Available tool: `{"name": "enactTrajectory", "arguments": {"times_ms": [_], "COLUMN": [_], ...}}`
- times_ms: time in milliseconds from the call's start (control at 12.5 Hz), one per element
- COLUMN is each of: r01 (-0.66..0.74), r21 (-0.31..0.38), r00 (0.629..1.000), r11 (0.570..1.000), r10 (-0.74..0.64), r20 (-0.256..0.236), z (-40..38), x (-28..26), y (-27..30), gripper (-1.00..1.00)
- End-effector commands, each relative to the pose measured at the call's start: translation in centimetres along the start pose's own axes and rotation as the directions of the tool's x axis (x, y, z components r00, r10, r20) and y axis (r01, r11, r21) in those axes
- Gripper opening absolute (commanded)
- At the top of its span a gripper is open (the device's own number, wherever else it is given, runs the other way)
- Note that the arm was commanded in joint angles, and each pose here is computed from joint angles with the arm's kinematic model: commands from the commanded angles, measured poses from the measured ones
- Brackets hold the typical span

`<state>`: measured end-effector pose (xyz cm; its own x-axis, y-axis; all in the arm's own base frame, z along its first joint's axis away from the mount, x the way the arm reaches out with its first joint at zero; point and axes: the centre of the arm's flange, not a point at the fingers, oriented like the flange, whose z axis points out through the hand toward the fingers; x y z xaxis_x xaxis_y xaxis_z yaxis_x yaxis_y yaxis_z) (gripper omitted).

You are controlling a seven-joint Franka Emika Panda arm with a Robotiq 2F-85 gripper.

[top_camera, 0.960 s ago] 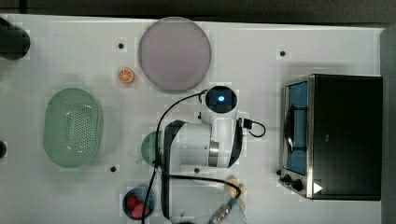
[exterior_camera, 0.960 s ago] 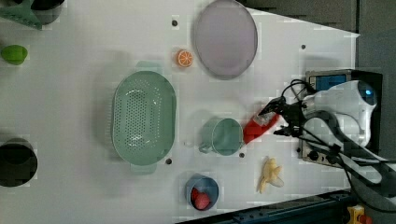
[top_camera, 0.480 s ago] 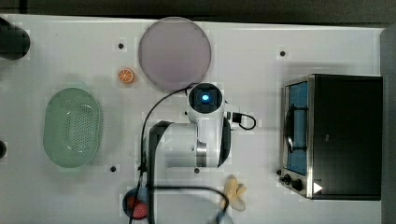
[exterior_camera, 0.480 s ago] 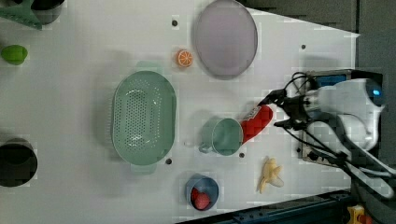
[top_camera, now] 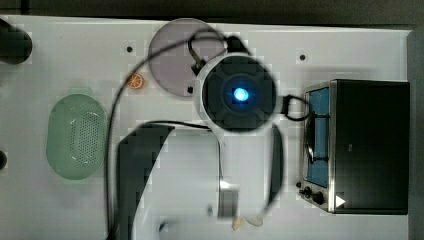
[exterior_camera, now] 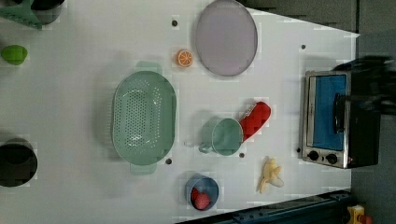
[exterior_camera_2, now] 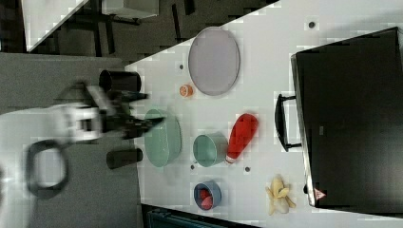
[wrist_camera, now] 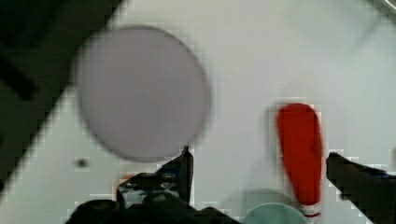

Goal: Pick Ketchup from oven and place it on table.

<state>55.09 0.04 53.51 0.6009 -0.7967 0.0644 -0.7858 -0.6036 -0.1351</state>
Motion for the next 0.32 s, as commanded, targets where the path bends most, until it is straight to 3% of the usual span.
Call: {"name": "enactTrajectory", "arguments": {"times_ms": [80,320], "r01": [-0.033,-0.033], "r21": [-0.03,-0.097], "r00": [0.999,0.999], "r11": [0.999,0.995], "r10": [0.033,0.037], "r20": [-0.012,0.036], "z": [-6.1,-9.5], "x": [0.9,0.3], "y": [0.1,0.9], "gripper": [1.0,1.0]}}
